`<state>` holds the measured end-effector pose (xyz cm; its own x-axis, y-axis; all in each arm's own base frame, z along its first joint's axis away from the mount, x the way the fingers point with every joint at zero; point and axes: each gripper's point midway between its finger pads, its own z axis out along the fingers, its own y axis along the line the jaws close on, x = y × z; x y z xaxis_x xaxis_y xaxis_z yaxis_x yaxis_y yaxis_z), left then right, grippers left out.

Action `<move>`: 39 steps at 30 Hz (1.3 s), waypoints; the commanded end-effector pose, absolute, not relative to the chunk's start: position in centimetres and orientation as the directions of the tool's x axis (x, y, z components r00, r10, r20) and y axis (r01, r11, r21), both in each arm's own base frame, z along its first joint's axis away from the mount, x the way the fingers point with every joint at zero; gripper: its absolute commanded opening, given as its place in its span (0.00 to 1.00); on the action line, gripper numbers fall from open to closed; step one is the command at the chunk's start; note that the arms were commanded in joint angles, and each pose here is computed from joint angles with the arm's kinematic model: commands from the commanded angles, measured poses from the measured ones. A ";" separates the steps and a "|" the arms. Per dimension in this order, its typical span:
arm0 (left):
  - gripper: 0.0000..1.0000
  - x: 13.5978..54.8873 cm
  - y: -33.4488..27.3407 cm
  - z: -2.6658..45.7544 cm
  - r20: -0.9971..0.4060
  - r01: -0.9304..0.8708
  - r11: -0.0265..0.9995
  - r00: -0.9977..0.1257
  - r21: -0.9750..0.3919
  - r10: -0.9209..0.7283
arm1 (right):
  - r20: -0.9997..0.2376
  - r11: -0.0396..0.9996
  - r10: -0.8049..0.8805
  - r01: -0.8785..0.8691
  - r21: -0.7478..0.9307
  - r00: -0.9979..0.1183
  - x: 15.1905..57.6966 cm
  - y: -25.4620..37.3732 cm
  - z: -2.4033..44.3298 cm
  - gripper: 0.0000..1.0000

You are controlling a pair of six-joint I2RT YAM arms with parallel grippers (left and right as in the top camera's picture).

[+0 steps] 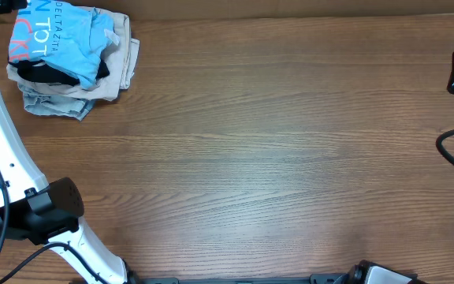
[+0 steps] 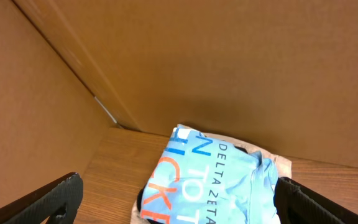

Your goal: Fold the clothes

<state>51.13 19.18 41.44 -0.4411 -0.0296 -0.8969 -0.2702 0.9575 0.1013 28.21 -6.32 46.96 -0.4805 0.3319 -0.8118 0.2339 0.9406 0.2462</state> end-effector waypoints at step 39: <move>1.00 51.3 18.9 41.3 -0.894 -0.264 0.957 -0.449 0.120 -0.012 | -0.985 0.965 0.172 -0.199 0.169 -0.004 25.3 3.7 21.8 1.00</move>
